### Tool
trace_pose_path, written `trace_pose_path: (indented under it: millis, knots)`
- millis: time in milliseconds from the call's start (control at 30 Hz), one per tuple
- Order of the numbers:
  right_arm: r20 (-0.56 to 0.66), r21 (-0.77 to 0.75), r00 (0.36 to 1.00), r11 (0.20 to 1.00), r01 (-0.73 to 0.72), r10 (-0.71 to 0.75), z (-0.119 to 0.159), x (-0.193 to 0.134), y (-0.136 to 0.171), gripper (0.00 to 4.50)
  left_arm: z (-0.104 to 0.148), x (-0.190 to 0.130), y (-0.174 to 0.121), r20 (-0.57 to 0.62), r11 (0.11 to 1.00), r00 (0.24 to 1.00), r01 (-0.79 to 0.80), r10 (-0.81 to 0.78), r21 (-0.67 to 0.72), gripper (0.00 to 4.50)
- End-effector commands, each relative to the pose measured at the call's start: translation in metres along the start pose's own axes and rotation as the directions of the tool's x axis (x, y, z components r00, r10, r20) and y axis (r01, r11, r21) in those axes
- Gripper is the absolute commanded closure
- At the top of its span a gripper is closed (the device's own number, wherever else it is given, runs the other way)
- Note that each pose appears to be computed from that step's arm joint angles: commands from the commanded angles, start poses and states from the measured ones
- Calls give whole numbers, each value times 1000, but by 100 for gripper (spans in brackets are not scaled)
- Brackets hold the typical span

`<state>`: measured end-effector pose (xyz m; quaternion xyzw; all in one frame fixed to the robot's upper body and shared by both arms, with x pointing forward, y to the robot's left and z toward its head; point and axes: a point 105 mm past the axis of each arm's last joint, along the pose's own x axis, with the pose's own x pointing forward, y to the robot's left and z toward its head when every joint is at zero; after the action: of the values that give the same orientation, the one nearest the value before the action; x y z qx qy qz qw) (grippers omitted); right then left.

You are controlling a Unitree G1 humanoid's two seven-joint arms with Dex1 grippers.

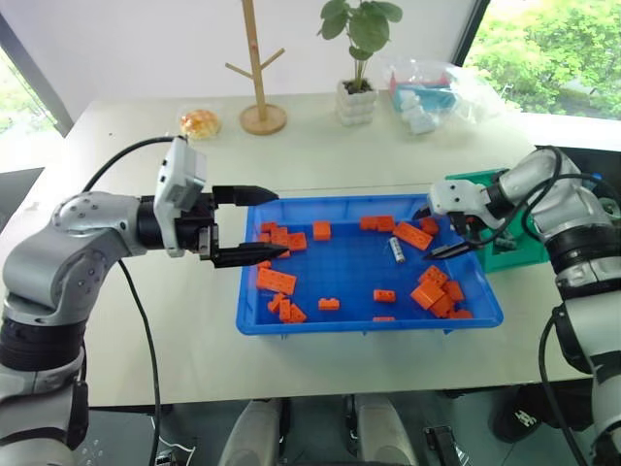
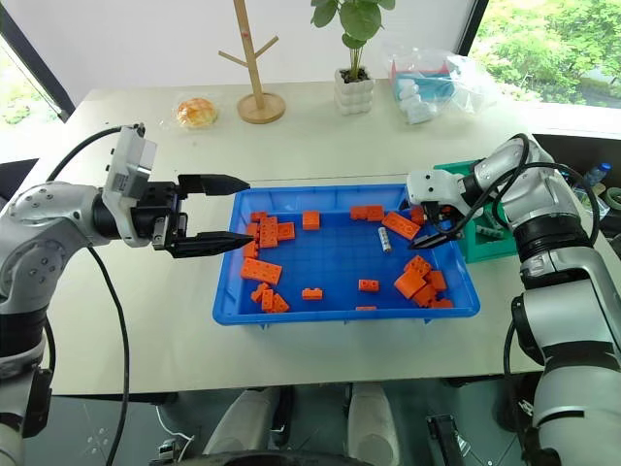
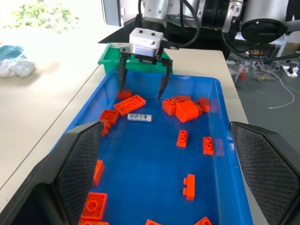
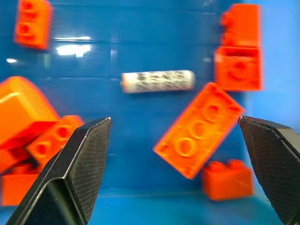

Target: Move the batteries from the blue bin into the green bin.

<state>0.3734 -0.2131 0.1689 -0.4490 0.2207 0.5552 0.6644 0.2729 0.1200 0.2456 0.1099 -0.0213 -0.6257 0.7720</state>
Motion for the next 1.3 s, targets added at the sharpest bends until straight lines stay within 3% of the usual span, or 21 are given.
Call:
trace_pose_path:
  millis: [33,467,533,667,800,1000,1300]
  knots:
    - [48,-138,999,990,30,-24,23,-3,-6,6,8,2,0,15,999,1000,13,-14,43,0]
    - [-149,-569,984,806,-163,94,44,31,-1,6,9,3,-1,21,999,1000,12,-13,51,0]
    - [-181,-596,978,780,-190,100,41,32,0,6,9,1,-1,18,999,1000,1,-2,51,0]
    - [-127,-553,982,811,-189,142,49,27,0,6,9,-4,-2,15,999,1000,-18,17,46,0]
    - [-190,-600,973,770,-218,127,42,22,0,6,9,-5,-3,14,999,1000,-24,23,43,0]
    - [-173,-737,984,658,-156,39,53,33,-6,6,10,-2,-2,19,999,1000,-17,16,43,0]
    - [-155,-854,987,496,-160,52,51,47,9,6,13,0,0,22,999,1000,-4,3,49,0]
